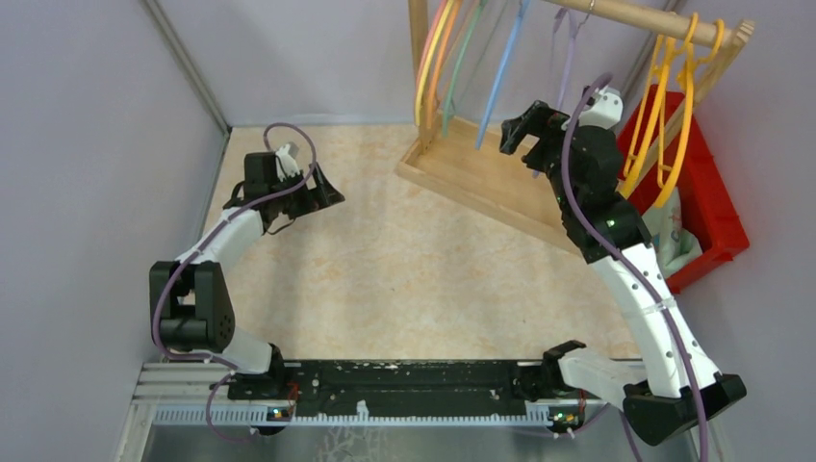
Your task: Organize the hangers
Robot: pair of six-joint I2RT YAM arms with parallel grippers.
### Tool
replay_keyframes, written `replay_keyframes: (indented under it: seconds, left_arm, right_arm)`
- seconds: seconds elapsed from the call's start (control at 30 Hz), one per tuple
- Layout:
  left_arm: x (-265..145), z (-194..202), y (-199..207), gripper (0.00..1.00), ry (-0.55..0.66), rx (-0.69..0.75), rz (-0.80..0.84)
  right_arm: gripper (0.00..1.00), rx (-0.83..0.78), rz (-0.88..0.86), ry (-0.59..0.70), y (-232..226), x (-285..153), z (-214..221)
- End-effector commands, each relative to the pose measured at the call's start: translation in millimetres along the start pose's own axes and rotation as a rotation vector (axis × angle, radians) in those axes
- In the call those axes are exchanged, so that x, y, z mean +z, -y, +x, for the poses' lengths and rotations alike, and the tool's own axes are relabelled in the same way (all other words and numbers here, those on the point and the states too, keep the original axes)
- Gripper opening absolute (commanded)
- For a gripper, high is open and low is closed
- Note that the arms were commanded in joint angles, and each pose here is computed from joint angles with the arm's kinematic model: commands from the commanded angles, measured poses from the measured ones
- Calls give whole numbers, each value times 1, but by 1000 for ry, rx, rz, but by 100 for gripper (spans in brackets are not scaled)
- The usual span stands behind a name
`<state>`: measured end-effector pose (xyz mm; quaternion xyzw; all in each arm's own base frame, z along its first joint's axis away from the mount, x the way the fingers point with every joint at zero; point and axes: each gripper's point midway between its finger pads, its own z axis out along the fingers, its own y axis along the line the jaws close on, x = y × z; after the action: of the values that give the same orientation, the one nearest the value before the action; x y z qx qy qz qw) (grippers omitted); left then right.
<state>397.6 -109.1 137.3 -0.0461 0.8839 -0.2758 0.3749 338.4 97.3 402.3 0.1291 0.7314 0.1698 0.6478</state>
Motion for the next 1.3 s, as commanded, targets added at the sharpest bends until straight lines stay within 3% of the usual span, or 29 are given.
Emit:
replay_keyframes:
  seconds: [0.0, 0.4, 0.83, 1.03, 1.27]
  left_arm:
    - [-6, 0, 2, 100, 23, 30, -4]
    - [-6, 12, -2, 100, 17, 25, -2]
    - [3, 17, -7, 100, -3, 16, -6]
    - [8, 17, -11, 100, -7, 15, -12]
    - [13, 18, -18, 100, -11, 29, -33]
  right_arm:
    - [99, 58, -50, 130, -20, -7, -47]
    - [99, 46, -48, 72, -15, -23, -37]
    - [99, -47, -62, -148, 10, -58, 32]
    - [99, -140, -122, -321, 21, -63, 93]
    - [99, -242, -131, -420, 51, -70, 160]
